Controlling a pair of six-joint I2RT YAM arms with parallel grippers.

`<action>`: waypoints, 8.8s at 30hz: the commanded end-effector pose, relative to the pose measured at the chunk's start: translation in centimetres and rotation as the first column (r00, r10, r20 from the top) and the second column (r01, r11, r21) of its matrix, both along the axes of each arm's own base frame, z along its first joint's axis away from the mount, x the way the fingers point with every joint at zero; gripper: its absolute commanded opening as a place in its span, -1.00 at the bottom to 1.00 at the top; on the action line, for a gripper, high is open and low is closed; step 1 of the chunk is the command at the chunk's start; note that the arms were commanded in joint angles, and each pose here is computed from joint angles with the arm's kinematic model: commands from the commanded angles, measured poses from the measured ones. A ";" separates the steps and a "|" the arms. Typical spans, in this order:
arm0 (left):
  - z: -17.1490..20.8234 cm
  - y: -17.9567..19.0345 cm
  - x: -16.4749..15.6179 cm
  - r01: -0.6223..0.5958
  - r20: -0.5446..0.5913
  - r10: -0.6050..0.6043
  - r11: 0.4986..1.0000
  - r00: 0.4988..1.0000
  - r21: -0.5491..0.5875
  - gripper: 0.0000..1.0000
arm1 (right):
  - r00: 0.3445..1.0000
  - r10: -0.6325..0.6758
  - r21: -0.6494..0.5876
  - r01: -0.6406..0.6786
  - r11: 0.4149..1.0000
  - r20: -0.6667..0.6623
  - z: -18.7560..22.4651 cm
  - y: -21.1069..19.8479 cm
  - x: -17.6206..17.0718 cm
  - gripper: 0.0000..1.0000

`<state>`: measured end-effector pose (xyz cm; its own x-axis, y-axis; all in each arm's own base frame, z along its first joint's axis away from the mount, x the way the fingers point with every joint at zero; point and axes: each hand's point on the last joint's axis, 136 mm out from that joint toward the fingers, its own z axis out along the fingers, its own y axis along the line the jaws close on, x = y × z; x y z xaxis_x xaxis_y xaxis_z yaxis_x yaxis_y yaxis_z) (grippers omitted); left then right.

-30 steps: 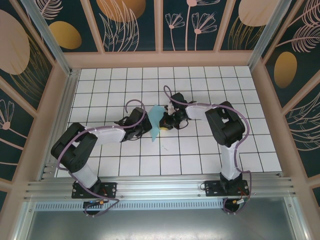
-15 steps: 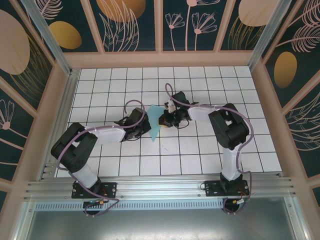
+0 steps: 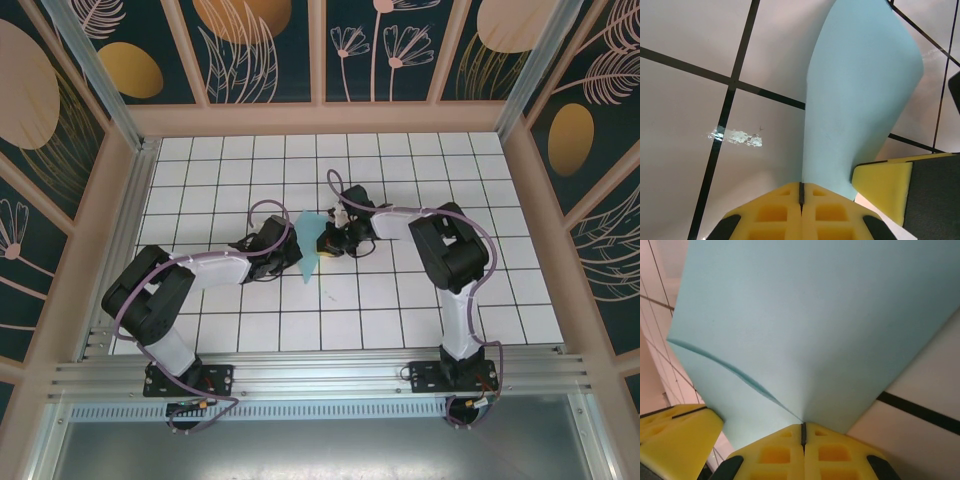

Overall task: Fold a paper plane with a square sheet of paper (pick it up from the middle)
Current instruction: Fold the wing for the fifth time at the center of the table.

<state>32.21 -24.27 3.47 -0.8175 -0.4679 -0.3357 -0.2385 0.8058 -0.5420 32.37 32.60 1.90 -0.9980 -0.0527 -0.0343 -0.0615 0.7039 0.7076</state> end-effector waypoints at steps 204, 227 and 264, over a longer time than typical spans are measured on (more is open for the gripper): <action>0.1 -4.9 -5.2 0.186 0.006 -0.187 0.968 0.982 -0.170 -1.00 | 0.975 0.040 0.091 -0.061 0.994 0.217 2.7 -1.0 3.9 -0.94; -3.4 -3.5 -7.2 0.192 -0.114 -0.199 0.979 0.973 -0.072 -1.00 | 0.970 0.027 0.024 -0.034 0.999 0.242 1.8 -2.7 5.7 -0.97; 3.3 -4.7 -3.5 0.278 0.069 -0.274 0.959 0.959 -0.059 -0.61 | 0.968 0.028 -0.096 -0.004 0.995 0.251 0.5 -5.6 5.0 -0.99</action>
<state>27.49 -29.55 6.50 -0.9055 -0.2726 -0.3251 -0.0016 0.7684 -0.6400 36.76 27.78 2.05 -0.9652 -0.0684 -0.2525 -0.2185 0.7415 0.6344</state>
